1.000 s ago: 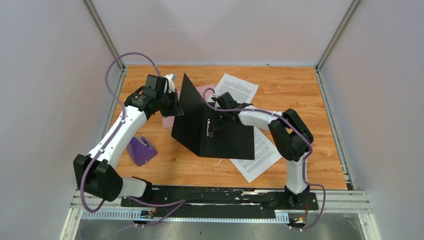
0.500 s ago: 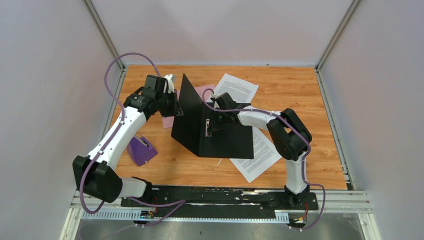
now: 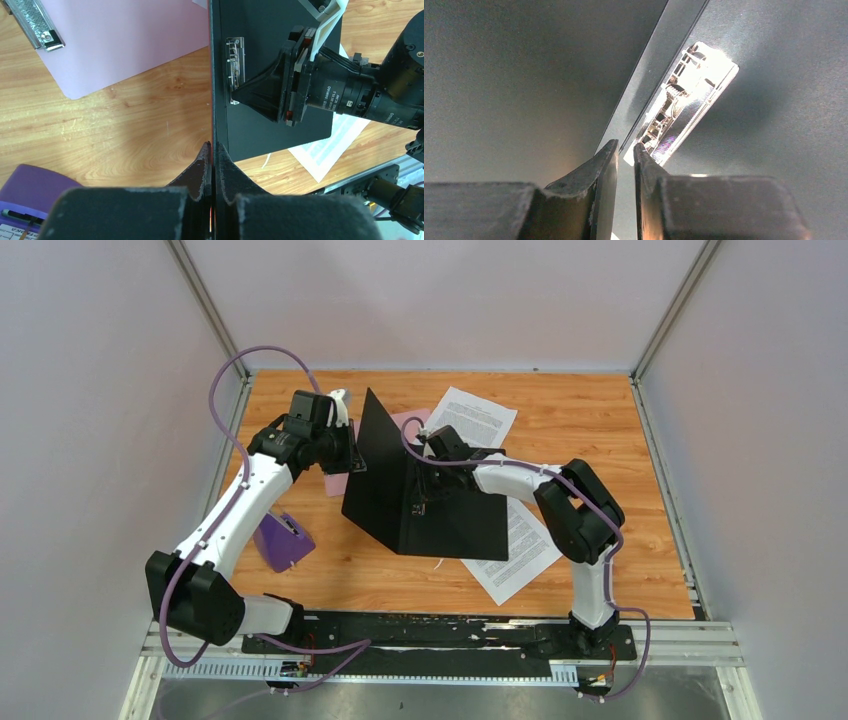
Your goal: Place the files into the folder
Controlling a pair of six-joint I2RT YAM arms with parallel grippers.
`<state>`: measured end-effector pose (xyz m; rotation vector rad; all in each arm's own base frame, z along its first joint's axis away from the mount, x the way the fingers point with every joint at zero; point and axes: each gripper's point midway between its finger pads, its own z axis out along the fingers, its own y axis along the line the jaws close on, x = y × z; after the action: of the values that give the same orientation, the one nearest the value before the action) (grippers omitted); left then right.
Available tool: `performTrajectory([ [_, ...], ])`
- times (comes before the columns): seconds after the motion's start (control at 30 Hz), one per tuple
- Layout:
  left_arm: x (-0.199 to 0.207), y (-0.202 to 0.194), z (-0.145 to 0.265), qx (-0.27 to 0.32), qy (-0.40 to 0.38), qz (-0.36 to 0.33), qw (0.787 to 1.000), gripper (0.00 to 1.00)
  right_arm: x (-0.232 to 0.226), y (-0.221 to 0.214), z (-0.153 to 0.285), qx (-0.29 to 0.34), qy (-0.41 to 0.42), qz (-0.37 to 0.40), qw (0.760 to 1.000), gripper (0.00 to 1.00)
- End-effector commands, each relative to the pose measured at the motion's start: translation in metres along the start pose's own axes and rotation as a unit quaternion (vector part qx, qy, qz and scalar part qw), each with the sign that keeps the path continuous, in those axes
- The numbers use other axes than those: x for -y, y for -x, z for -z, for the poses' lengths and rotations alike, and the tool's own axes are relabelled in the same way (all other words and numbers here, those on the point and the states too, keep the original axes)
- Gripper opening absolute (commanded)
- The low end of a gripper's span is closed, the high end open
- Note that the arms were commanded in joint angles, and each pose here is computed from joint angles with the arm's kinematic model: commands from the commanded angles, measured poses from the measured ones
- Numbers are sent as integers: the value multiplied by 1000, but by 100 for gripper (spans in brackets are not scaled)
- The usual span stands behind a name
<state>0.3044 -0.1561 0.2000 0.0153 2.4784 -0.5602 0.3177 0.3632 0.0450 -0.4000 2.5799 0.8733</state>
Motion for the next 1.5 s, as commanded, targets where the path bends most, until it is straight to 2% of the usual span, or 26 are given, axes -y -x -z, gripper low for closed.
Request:
performTrajectory([
  [0.0, 6, 2, 7, 11, -13, -2, 1000, 0, -9, 11, 7, 22, 3, 1, 1000, 18],
  [0.3, 6, 1, 7, 12, -14, -1, 1000, 0, -2, -8, -4, -5, 3, 9, 1000, 16],
  [0.47, 6, 0, 6, 10, -15, -1, 1000, 0, 8, -20, -8, -20, -13, 10, 1000, 11],
  [0.7, 6, 0, 7, 9, -14, -4, 1000, 0, 43, -46, -11, -55, -86, 19, 995, 7],
  [0.97, 3, 0, 9, 8, -7, -8, 1000, 0, 88, -74, -4, -94, -187, 37, 977, 5],
  [1.17, 3, 0, 12, 6, -3, -11, 1000, 0, 103, -75, 4, -93, -229, 47, 968, 5],
  [1.3, 2, -1, 12, 5, -4, -10, 1000, 0, 79, -49, 6, -54, -187, 58, 979, 5],
  [1.47, 4, -4, 8, 2, -11, -3, 1000, 0, 19, 1, 15, 18, -62, 70, 995, 9],
])
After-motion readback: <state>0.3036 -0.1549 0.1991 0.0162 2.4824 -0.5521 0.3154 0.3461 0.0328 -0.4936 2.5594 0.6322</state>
